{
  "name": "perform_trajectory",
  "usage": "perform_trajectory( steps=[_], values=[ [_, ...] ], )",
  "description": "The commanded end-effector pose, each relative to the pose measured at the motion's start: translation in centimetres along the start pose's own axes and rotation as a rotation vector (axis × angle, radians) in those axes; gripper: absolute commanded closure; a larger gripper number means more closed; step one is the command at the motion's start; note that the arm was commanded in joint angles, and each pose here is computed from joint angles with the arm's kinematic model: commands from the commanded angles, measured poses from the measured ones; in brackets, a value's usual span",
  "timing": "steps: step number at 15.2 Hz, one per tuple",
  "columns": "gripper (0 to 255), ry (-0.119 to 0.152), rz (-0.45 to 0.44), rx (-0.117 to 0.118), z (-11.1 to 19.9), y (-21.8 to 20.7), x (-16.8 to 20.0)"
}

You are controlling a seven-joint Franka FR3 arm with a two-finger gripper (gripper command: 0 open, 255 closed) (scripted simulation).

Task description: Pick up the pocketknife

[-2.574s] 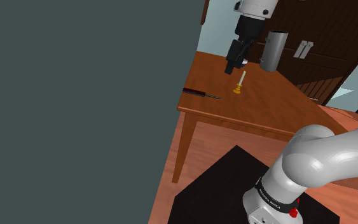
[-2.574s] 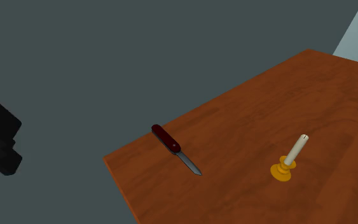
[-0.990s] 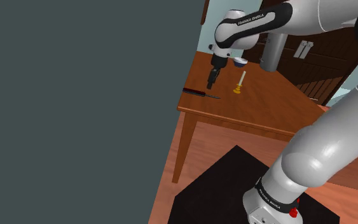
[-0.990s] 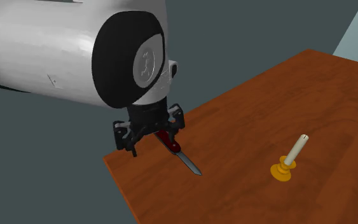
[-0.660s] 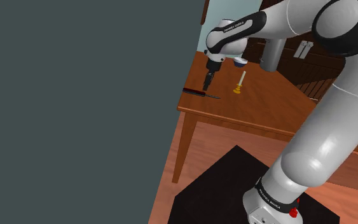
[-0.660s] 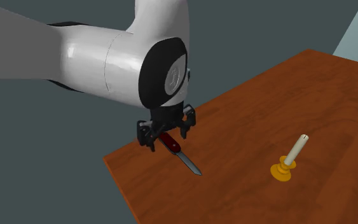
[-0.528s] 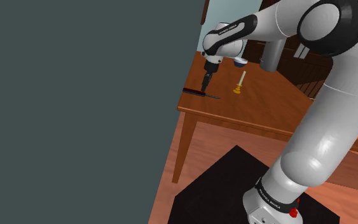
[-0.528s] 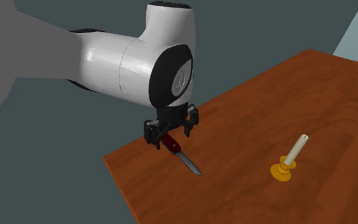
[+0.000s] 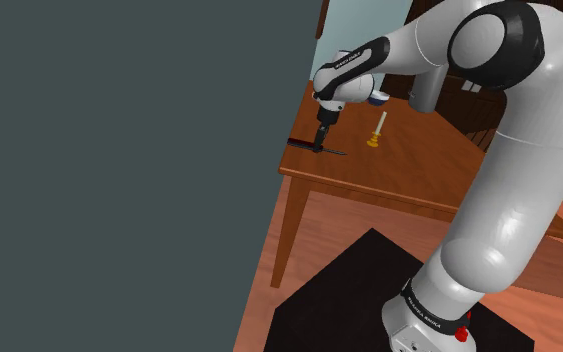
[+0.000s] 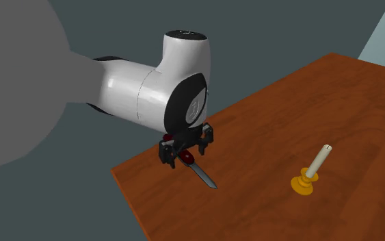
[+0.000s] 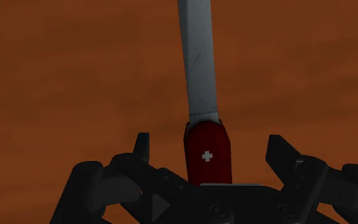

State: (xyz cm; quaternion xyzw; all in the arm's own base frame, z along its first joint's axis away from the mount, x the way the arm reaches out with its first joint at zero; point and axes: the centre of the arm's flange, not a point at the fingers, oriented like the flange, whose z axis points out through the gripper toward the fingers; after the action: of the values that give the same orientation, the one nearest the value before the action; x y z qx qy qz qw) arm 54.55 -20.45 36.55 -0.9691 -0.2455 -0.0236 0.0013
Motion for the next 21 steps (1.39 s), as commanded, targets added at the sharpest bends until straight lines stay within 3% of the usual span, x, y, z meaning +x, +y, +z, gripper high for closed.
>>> perform_trajectory(
  steps=[1, 2, 11, 21],
  values=[
    [0, 0.0, 0.0, 0.0, 0.3, 0.1, -0.1],
    [255, 0.0, 0.0, 0.0, 0.3, 0.1, -0.1],
    [255, 0.0, 0.0, 0.0, 0.3, 0.1, -0.1],
    [255, 0.0, 0.0, 0.0, -4.9, 0.1, 0.1]
  ],
)
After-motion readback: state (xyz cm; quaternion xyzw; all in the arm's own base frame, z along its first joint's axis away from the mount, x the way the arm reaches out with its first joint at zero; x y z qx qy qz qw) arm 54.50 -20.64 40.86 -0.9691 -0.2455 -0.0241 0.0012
